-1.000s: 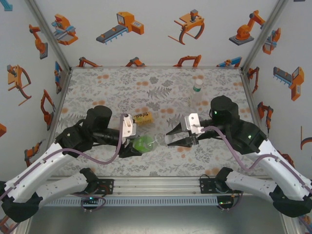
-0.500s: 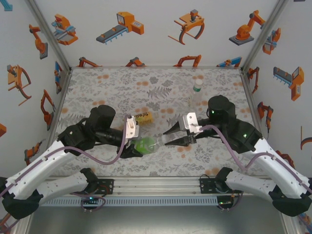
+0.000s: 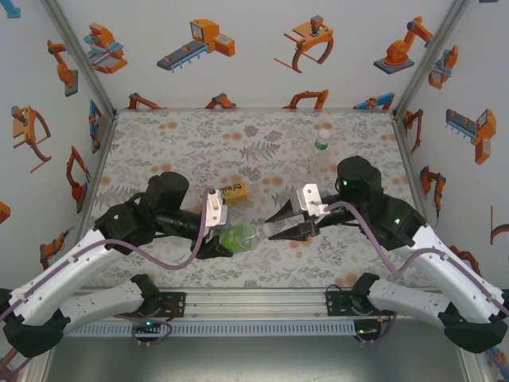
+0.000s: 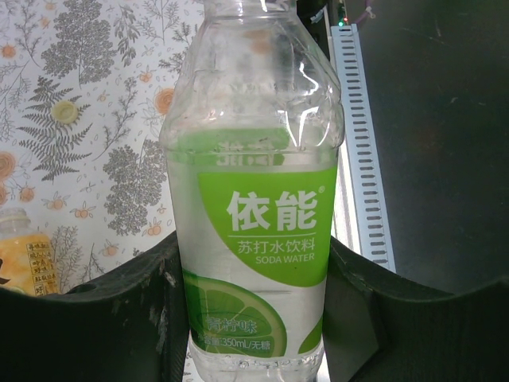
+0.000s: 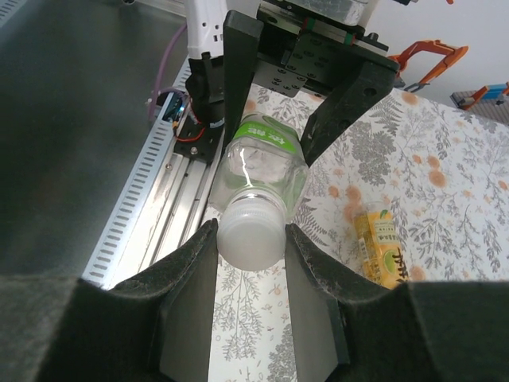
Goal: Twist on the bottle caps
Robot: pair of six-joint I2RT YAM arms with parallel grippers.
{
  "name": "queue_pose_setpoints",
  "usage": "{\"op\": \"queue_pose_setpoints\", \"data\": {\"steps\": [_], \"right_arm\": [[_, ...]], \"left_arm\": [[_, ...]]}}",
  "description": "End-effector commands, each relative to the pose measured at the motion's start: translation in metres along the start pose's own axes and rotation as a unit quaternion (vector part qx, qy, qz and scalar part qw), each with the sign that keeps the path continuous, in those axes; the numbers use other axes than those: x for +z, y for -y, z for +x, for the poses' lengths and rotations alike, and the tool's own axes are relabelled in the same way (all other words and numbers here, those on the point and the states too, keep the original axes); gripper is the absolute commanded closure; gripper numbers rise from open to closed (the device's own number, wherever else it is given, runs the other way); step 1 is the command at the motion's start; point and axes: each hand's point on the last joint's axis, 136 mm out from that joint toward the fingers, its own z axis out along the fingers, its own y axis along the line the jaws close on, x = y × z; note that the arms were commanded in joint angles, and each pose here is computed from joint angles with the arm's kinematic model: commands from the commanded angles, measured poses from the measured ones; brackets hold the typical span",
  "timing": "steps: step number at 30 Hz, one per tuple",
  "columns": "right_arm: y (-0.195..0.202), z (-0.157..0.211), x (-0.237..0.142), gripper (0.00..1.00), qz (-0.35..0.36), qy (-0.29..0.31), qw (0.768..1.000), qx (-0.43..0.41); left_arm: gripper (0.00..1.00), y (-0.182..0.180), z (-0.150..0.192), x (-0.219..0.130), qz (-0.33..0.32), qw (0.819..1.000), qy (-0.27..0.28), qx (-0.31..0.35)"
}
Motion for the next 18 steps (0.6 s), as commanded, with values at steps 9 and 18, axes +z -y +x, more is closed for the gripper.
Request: {"op": "queue_pose_setpoints", "data": {"steps": [9, 18], "right_arm": [[0.007, 0.012, 0.001, 0.86, 0.024, -0.017, 1.0, 0.011], [0.006, 0.012, 0.004, 0.87, 0.019, -0.015, 1.0, 0.012]], "left_arm": [[1.0, 0.0, -0.026, -0.008, -0.006, 0.999, 0.04, 0.033], [1.0, 0.0, -0.029, -0.006, -0.002, 0.998, 0.044, 0.034]]}}
